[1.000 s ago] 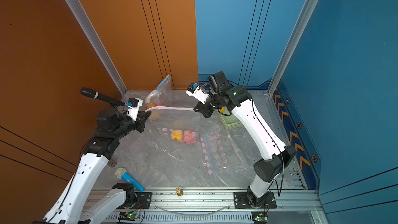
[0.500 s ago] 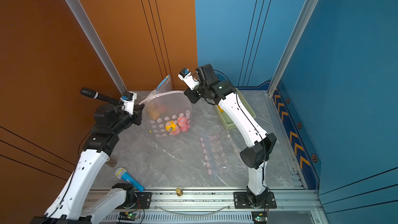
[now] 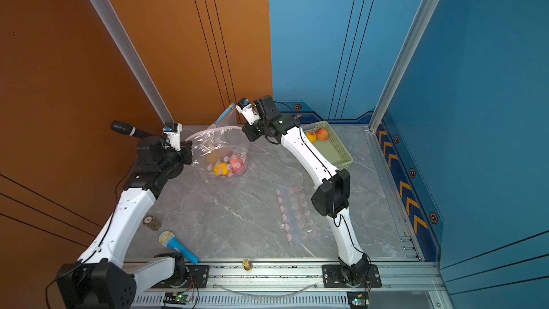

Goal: Place the peach in a zip-top bag and seal the zipper
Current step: Place the zipper food storage bag at the center of the board, then pick up the zipper food storage bag at the center of the board.

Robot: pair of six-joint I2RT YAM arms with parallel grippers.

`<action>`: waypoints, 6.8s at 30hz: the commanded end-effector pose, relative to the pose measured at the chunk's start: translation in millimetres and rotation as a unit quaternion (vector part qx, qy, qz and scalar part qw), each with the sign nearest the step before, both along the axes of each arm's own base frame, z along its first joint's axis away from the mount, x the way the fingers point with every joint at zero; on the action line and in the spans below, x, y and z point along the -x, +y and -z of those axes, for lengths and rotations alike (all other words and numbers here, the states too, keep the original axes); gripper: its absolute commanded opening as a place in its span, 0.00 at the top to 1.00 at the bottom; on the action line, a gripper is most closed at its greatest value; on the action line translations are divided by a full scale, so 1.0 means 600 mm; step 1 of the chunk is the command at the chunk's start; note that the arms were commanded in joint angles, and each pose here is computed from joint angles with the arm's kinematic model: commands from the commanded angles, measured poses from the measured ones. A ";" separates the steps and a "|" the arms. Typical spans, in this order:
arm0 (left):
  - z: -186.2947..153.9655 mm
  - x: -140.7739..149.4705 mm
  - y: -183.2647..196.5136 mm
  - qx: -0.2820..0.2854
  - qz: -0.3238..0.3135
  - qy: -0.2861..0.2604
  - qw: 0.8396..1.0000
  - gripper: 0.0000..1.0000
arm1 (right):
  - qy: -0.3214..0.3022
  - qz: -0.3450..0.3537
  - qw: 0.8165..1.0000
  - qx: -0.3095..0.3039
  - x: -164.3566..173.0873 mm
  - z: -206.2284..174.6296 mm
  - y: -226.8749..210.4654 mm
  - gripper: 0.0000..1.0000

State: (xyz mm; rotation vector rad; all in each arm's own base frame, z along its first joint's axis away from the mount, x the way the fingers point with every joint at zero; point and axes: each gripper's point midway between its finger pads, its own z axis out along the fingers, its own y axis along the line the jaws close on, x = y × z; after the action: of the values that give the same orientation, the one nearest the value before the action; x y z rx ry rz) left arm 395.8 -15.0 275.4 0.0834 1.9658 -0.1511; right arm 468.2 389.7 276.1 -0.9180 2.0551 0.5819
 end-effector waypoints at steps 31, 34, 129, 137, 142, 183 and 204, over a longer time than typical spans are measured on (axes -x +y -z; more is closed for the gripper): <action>0.110 0.027 0.032 0.111 -0.103 0.078 0.985 0.28 | 0.122 -0.008 0.992 -0.028 0.088 0.044 0.013 0.42; 0.077 0.040 0.035 0.110 -0.107 0.057 0.986 0.16 | 0.122 -0.006 0.992 -0.042 0.107 0.011 0.004 0.37; 0.107 0.148 -0.391 -0.009 0.127 0.124 0.984 0.02 | 0.438 0.400 0.806 0.003 0.364 0.401 -0.461 0.37; 0.081 0.179 -0.426 -0.046 0.223 0.051 0.972 0.01 | 0.434 0.362 0.824 -0.044 0.334 0.359 -0.395 1.00; 0.034 0.260 -0.493 -0.124 0.360 -0.091 0.920 0.02 | 0.386 0.353 0.847 -0.096 0.295 0.256 -0.345 1.00; 0.119 0.233 -0.520 -0.157 0.349 -0.115 0.917 1.00 | 0.304 0.293 0.884 -0.199 0.265 0.055 -0.256 0.70; -0.011 0.204 -0.457 0.067 0.334 -0.107 0.934 1.00 | 0.197 0.200 0.820 -0.499 0.278 -0.043 -0.296 0.29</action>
State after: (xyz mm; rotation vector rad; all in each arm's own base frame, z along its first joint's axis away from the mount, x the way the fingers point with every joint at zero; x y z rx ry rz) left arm 275.1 -285.7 261.7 0.6730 1.6667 -0.6309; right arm 300.1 201.8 272.8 0.2750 1.9513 1.3300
